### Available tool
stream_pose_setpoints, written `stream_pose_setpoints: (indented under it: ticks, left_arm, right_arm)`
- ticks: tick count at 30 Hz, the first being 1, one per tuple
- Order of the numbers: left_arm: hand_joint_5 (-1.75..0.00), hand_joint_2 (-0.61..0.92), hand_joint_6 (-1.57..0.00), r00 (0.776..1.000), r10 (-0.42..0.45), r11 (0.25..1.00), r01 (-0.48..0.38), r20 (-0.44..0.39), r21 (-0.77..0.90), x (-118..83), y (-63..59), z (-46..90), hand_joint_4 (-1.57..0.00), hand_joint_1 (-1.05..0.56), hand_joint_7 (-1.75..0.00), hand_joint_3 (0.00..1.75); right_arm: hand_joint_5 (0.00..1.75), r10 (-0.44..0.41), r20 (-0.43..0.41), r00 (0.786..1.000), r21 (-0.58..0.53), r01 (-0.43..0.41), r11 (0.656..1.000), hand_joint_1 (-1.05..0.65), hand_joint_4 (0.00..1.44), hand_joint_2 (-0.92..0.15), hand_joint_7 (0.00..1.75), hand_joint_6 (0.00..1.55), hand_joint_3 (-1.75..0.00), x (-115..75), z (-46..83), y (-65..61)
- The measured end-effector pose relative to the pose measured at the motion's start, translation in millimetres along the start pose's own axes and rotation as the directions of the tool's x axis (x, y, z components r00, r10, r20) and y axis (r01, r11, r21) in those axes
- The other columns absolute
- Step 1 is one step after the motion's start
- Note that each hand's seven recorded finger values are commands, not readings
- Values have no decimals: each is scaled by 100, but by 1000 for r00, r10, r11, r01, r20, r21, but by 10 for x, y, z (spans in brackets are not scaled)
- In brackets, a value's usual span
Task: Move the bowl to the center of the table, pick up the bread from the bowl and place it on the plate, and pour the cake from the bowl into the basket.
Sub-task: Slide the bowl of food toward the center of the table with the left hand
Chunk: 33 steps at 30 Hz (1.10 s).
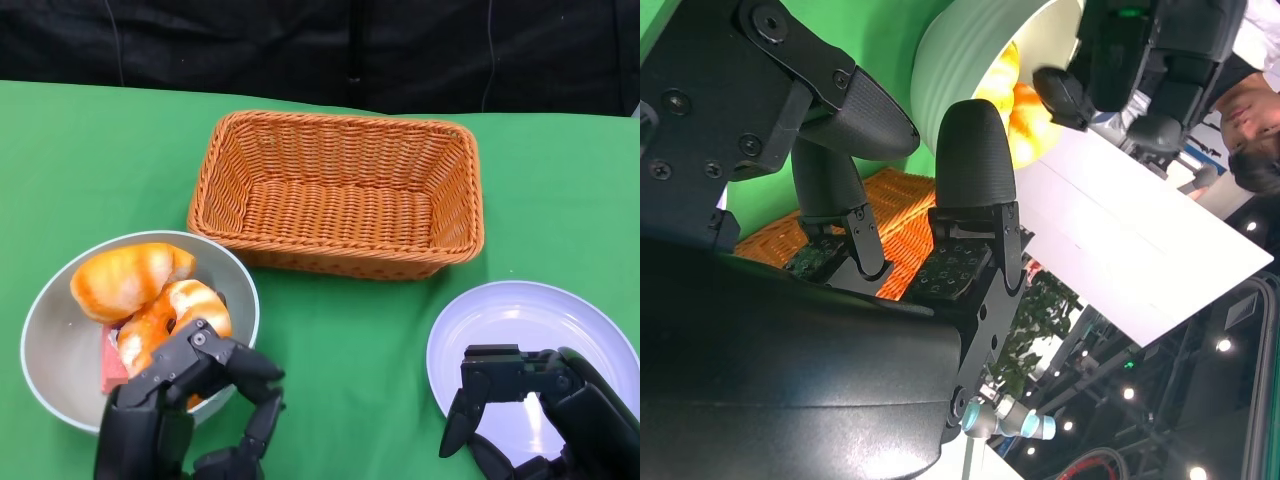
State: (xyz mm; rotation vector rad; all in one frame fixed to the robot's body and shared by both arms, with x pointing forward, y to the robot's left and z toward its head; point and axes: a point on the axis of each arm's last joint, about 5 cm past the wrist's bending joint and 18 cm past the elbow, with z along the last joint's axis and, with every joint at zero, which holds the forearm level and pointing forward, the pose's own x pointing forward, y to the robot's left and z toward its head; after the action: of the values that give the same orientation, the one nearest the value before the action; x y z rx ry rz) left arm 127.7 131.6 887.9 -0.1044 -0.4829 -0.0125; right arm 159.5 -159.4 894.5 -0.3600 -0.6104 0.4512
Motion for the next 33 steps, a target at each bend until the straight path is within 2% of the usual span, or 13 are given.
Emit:
stream_pose_setpoints:
  ticks: [2,4,7,9,15,19,22,27,32,33]
  left_arm:
    - [-124,52,-60,1000,-1,1000,0,21,22,4,11,2,-67,-19,-84,96]
    - [-111,57,-59,999,-2,999,1,41,37,7,30,5,-65,-21,-69,87]
    - [-106,59,-60,998,0,999,-2,64,45,25,48,14,-65,-21,-62,83]
    - [-91,57,-57,998,0,999,-3,67,53,27,64,20,-58,-24,-48,85]
    - [-80,57,-54,993,60,989,-73,101,131,70,155,95,-50,-33,-35,81]
    - [-80,66,-48,992,86,977,-103,96,188,113,224,127,-38,-37,-23,66]
    - [-73,76,-39,991,98,971,-116,93,211,137,262,156,-31,-43,-13,46]
    - [-65,90,-37,991,111,954,-128,78,270,149,315,177,-24,-50,-8,24]
    - [-59,92,-29,991,120,914,-131,53,385,176,444,229,-9,-61,-2,34]
    - [-54,92,-23,991,125,907,-130,39,400,182,463,241,-5,-63,-1,39]
  right_arm:
    - [150,1,-6,1000,2,-1,1000,-16,89,-7,126,87,-165,-8,-10,4]
    - [149,1,-7,1000,3,-1,1000,-17,89,-7,126,88,-165,-10,-13,5]
    - [149,1,-6,1000,3,-1,1000,-17,90,-7,126,88,-164,-9,-13,5]
    - [148,1,-6,1000,2,-1,1000,-16,90,-6,125,87,-166,-9,-13,5]
    - [147,1,-6,1000,2,-1,1000,-14,90,-4,125,88,-168,-9,-11,5]
    - [147,1,-7,1000,2,-1,1000,-15,90,-4,125,88,-168,-11,-11,7]
    - [147,1,-7,1000,3,-1,1000,-14,90,-3,125,88,-169,-13,-10,9]
    - [147,2,-6,1000,3,-2,1000,-14,90,-3,125,88,-169,-13,-6,12]
    - [147,3,-6,1000,4,-3,1000,-15,90,-3,125,88,-169,-15,-6,14]
    - [147,3,-6,1000,4,-3,1000,-15,90,-4,125,88,-168,-15,-6,14]
